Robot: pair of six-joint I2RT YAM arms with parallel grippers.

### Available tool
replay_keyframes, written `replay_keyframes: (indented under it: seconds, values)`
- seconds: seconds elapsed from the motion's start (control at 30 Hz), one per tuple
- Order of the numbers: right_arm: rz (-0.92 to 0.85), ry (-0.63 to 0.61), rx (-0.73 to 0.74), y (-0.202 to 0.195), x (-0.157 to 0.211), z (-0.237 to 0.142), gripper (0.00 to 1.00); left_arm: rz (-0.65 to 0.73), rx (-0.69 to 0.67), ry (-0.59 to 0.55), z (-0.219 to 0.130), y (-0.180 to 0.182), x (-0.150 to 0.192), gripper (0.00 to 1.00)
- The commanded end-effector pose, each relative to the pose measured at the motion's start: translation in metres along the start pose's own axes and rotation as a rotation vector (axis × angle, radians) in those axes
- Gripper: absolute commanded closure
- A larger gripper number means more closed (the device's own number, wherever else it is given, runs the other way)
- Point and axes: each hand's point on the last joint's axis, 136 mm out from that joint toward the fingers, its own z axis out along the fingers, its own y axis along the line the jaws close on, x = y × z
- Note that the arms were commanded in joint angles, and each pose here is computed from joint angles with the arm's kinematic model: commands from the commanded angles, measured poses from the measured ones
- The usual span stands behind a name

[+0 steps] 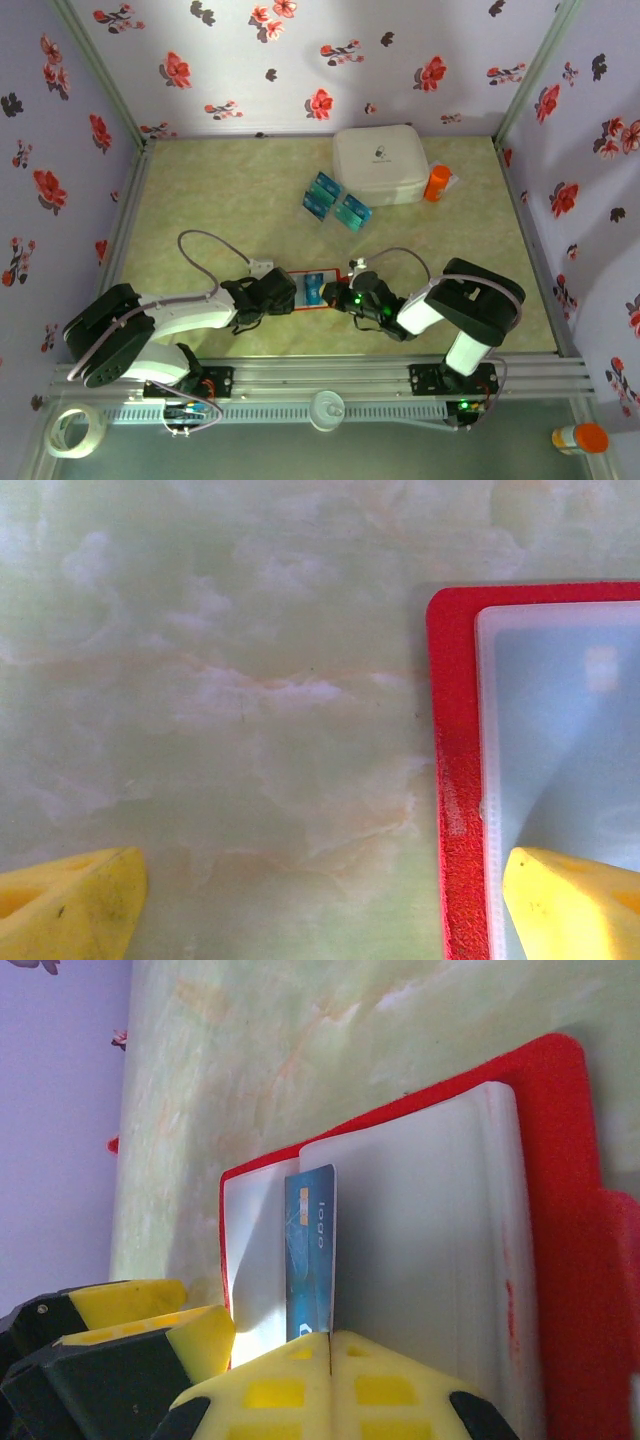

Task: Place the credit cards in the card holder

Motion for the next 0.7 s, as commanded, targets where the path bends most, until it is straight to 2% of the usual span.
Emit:
replay_keyframes:
  seconds: [0.0, 0.2, 0.23, 0.4, 0.47, 0.57, 0.67]
  values:
    - [0.016, 0.083, 0.133, -0.033, 0.022, 0.000, 1.00, 0.003, -0.001, 0.078, 0.011, 0.002, 0.023, 0.07]
    - [0.018, 0.119, 0.141, -0.034, 0.028, 0.004, 1.00, 0.001, -0.001, 0.080, 0.012, 0.002, 0.024, 0.07]
    - [0.016, 0.125, 0.141, -0.034, 0.029, 0.004, 0.98, 0.001, 0.000, 0.079, 0.012, 0.002, 0.024, 0.07]
    - [-0.045, 0.157, 0.165, -0.025, 0.025, 0.002, 0.64, 0.002, 0.000, 0.079, 0.013, 0.002, 0.024, 0.07]
    - [-0.086, 0.172, 0.181, -0.018, 0.020, 0.000, 0.55, 0.003, 0.001, 0.078, 0.013, 0.001, 0.023, 0.07]
    - [-0.151, 0.181, 0.207, -0.005, 0.007, -0.005, 0.47, 0.002, 0.003, 0.079, 0.014, 0.001, 0.025, 0.07]
    - [-0.197, 0.174, 0.226, 0.005, -0.008, -0.011, 0.46, 0.000, 0.004, 0.081, 0.014, 0.001, 0.025, 0.07]
